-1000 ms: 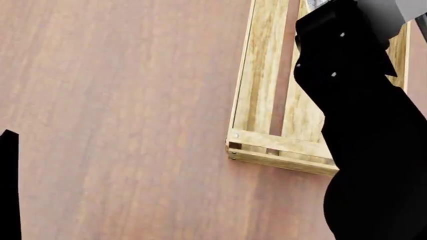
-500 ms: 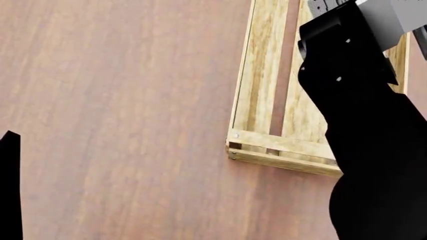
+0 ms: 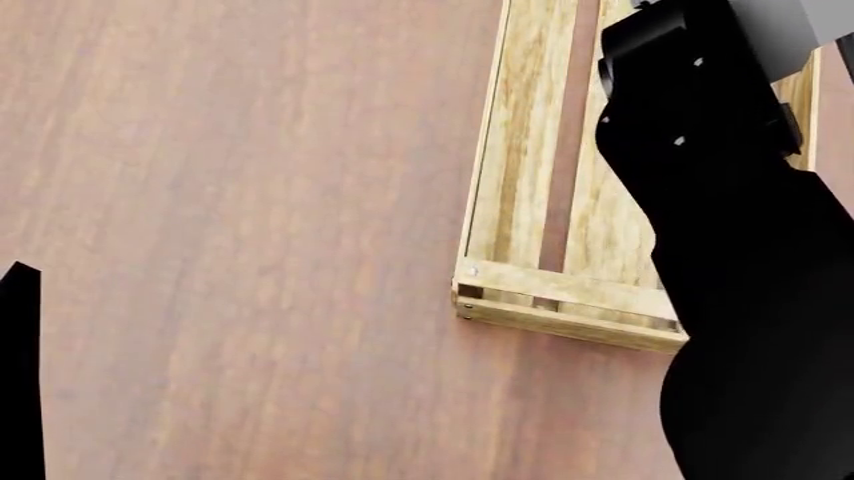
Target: Stack the right bowl on the left bowl and place them in the tray.
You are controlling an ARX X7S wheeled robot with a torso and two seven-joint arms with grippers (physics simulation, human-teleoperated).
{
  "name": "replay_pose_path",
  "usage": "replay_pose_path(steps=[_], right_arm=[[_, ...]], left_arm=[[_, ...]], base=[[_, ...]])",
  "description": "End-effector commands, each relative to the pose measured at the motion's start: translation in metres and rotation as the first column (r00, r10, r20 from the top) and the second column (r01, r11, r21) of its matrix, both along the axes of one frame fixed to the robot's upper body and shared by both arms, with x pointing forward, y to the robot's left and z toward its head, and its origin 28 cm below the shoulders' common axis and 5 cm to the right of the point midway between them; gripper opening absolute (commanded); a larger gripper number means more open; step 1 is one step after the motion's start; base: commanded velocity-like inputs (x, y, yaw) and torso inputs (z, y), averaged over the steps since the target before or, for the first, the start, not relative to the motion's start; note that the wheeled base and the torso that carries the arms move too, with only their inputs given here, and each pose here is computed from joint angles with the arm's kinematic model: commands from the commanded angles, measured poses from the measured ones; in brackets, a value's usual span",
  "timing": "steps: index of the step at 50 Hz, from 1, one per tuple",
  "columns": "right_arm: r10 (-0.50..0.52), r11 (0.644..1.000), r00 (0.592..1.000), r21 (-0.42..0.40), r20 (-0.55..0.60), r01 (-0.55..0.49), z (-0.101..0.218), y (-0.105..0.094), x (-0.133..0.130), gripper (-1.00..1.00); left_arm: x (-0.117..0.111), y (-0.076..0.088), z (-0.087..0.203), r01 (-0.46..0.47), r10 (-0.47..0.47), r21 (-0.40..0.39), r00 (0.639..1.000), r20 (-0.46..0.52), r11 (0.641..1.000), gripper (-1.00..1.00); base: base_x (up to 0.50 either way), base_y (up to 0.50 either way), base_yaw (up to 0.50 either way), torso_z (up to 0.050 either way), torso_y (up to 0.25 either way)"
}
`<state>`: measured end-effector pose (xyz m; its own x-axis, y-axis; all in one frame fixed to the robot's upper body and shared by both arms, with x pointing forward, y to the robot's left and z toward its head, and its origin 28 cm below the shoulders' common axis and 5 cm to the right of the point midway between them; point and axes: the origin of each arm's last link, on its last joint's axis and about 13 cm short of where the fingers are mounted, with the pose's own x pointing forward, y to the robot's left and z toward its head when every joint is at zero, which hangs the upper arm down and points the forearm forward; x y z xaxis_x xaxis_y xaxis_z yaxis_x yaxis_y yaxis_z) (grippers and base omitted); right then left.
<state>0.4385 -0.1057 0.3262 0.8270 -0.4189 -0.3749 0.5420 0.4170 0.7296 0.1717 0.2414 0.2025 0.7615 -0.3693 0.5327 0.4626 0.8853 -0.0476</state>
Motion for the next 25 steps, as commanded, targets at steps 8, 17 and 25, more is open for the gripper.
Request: replay_pose_path(steps=[8, 17, 25], right_arm=[[-0.042, 0.999, 0.997, 0.027, 0.072, 0.040, 0.0125, 0.0017, -0.0002, 1.00], [-0.078, 0.996, 0.993, 0.056, 0.086, 0.073, 0.0174, 0.0027, -0.0003, 1.00], [-0.068, 0.995, 0.993, 0.074, 0.092, 0.062, 0.0153, 0.0078, 0.0001, 1.00]], left_arm=[[-0.0015, 0.0001, 0.0044, 0.022, -0.021, -0.027, 0.999, 0.046, 0.999, 1.00], [-0.0020, -0.0004, 0.0044, 0.024, -0.023, -0.027, 0.999, 0.047, 0.999, 1.00], [-0.0029, 0.0001, 0.0051, 0.024, -0.022, -0.030, 0.998, 0.050, 0.999, 1.00]], base=[[0.00, 0.00, 0.00, 0.000, 0.000], [0.00, 0.00, 0.00, 0.000, 0.000], [0.00, 0.00, 0.00, 0.000, 0.000]])
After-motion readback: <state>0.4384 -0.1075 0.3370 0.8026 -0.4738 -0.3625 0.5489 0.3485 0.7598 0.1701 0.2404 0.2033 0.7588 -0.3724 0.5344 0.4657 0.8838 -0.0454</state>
